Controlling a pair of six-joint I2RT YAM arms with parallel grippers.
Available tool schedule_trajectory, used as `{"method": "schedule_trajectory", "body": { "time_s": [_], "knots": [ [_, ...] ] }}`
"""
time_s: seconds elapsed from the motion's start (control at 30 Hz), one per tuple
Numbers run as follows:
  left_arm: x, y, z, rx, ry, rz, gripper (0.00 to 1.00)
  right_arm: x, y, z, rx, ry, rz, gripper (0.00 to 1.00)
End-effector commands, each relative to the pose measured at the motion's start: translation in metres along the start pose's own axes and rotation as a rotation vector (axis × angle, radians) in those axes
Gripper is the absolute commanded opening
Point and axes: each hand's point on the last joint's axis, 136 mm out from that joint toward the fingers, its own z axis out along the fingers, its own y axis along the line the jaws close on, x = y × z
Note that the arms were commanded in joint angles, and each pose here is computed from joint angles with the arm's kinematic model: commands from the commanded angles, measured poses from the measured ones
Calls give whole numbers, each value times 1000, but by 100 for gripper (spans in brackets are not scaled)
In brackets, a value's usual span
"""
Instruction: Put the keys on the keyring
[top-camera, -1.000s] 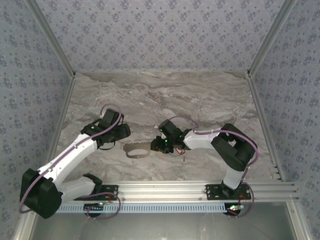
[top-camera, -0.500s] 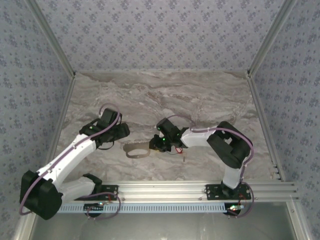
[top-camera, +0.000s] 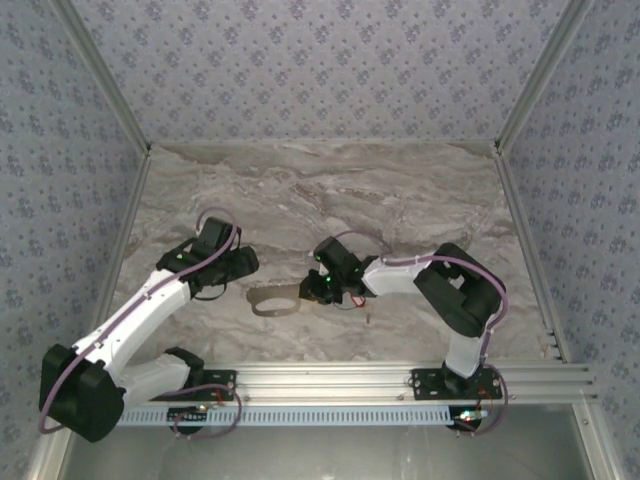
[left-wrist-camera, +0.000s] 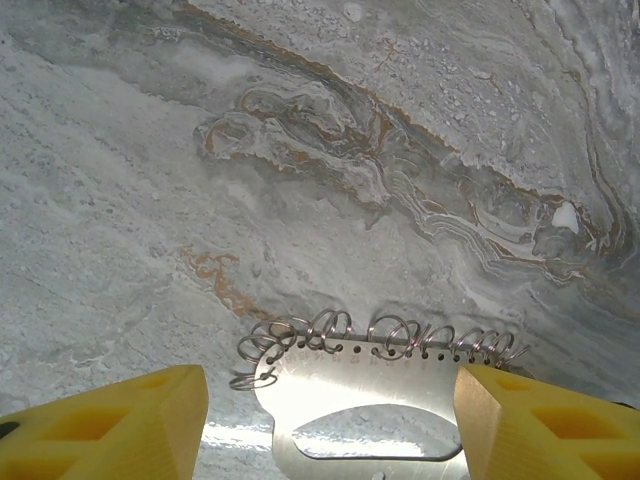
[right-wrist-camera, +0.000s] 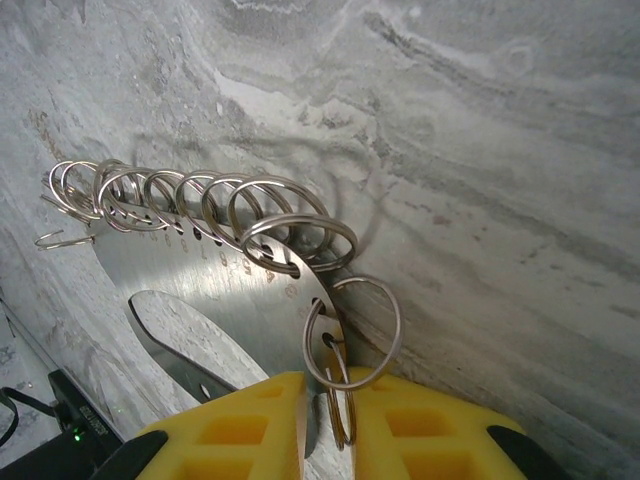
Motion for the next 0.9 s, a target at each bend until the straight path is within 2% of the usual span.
{"method": "schedule_trajectory", "body": {
  "time_s": [0.0,0.13,0.27,0.4,0.5,0.57,0.7,0.87],
  "knots": [
    [-6,-6,-6,34,-19,12,67,2,-7,-6,13,-10,21,20],
    [-5,-6,-6,36,-17,8,67,-2,-6,-7,5,-19,24,16],
    [-5,-6,-6,36,-17,7,67,-4,-2,-8,-5,-17,20,0],
    [-8,-7,-9,31,-17,4,68,-11,5,-20,-12,-22,-10,0],
    [-13,-4,-14,-2,-24,-14,76,-20,13,-40,-15,-27,-68,0],
    [-19,-6,-20,-12,-28,-18,80,-27,19,-60,-11,-30,-142,0],
    [-33,-25,-36,31,-30,17,79,-47,37,-111,-54,-46,-313,0],
    [-58,-72,-63,210,-47,85,76,-85,63,-194,-154,-154,-476,0]
  ]
}}
